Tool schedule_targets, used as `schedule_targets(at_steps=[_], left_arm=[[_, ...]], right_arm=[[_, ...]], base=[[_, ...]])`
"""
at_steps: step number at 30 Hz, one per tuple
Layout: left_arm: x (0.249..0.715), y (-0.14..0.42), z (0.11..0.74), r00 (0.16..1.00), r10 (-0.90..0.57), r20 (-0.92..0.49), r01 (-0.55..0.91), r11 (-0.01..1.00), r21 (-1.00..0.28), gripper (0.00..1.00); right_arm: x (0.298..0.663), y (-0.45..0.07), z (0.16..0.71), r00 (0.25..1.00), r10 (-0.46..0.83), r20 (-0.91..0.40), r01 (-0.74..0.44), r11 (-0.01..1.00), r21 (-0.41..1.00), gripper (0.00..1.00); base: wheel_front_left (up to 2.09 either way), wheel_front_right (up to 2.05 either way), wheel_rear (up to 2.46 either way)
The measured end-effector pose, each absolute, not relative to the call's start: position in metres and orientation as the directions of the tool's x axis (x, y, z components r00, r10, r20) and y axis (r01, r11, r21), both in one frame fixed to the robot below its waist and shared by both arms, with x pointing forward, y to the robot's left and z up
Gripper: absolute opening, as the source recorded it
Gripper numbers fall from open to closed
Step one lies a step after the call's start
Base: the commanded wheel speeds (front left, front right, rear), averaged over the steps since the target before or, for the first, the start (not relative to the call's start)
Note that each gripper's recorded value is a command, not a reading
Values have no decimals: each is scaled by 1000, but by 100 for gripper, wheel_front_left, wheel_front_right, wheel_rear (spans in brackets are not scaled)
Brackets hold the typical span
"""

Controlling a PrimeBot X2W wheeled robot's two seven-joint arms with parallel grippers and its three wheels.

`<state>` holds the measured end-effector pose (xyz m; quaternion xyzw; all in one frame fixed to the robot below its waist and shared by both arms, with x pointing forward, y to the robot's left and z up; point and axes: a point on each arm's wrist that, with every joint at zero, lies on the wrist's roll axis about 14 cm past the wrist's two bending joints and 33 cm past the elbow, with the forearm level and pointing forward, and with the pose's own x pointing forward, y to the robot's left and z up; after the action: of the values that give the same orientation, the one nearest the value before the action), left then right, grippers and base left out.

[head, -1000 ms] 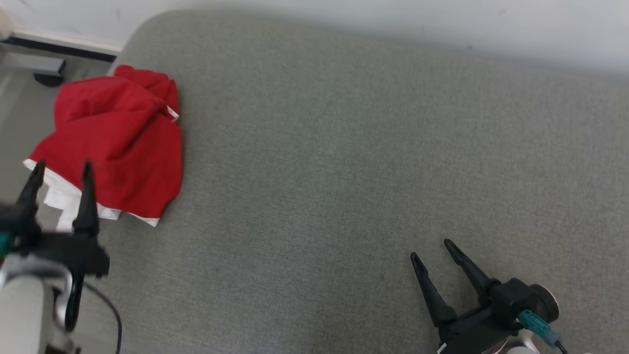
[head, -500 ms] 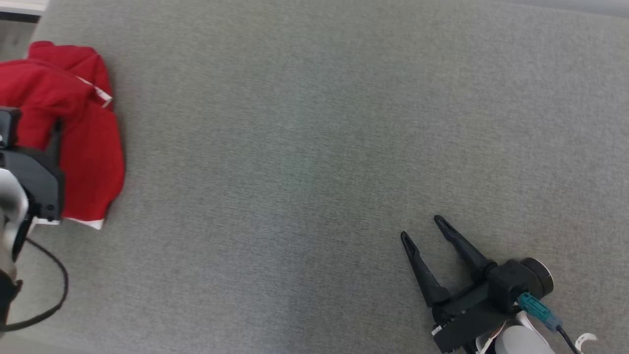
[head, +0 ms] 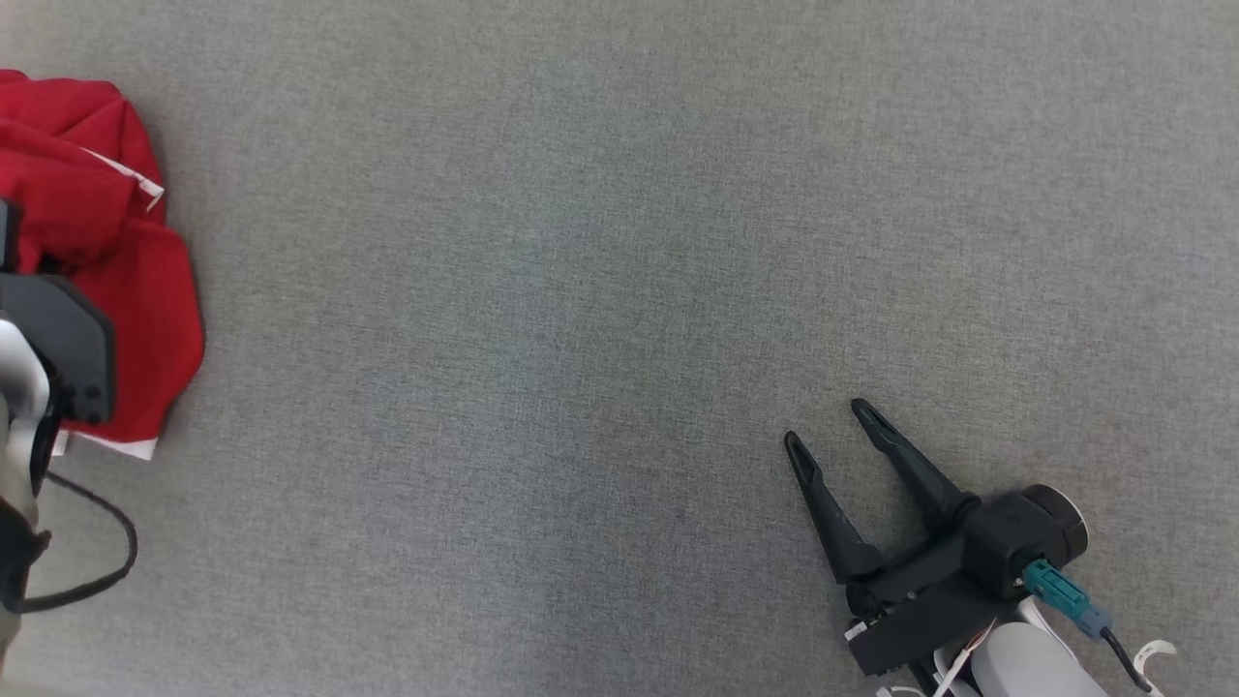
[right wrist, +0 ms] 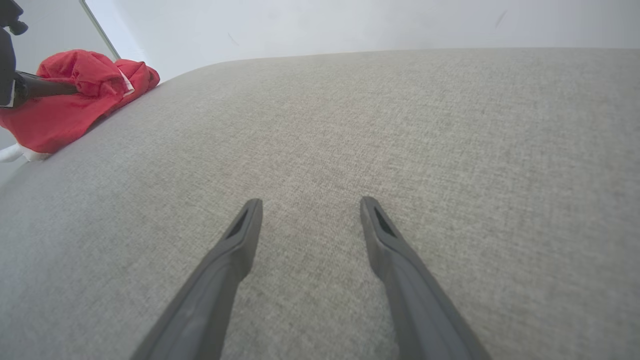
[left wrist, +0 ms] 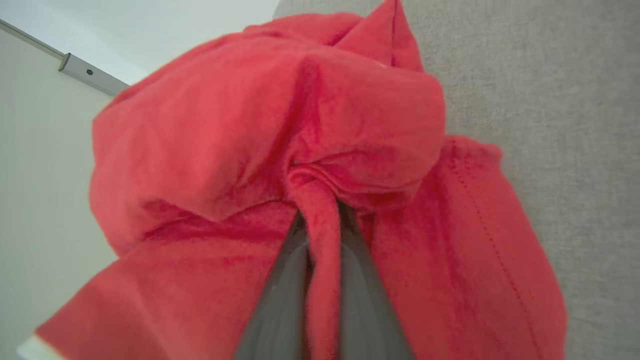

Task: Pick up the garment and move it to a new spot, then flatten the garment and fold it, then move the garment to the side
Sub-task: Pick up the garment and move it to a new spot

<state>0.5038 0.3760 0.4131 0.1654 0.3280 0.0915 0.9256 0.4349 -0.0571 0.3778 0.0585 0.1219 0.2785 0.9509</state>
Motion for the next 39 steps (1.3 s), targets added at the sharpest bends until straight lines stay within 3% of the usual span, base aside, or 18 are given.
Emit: schedule_targets(at_steps=[5, 11, 18, 22, 28, 34, 39], left_arm=[[517, 372, 443, 837, 249, -486, -66, 929, 363, 0], [539, 358, 522, 948, 165, -272, -48, 920, 389, 0], [547, 308, 596, 999, 9, -54, 11, 932, 363, 0], [551, 247, 624, 990, -124, 74, 102, 964, 245, 0], [543, 143, 608, 942, -308, 131, 305, 951, 45, 0], [523, 41, 583, 874, -464, 144, 481, 867, -126, 0], [509, -3, 542, 847, -527, 62, 526, 818, -231, 0]], right_arm=[[434, -56, 381, 817, 542, -198, -514, 839, 176, 100], [424, -49, 391, 819, 539, -196, -508, 840, 189, 100], [408, -46, 411, 837, 522, -167, -489, 849, 201, 100], [402, -60, 420, 865, 478, -155, -448, 873, 194, 100], [391, -87, 426, 905, 397, -152, -369, 911, 185, 100], [383, -119, 437, 943, 304, -132, -281, 945, 165, 100], [374, -145, 443, 967, 224, -123, -204, 967, 155, 100]], base=[[0, 0, 0], [0, 0, 0], [0, 0, 0], [0, 0, 0], [0, 0, 0], [0, 0, 0], [0, 0, 0]])
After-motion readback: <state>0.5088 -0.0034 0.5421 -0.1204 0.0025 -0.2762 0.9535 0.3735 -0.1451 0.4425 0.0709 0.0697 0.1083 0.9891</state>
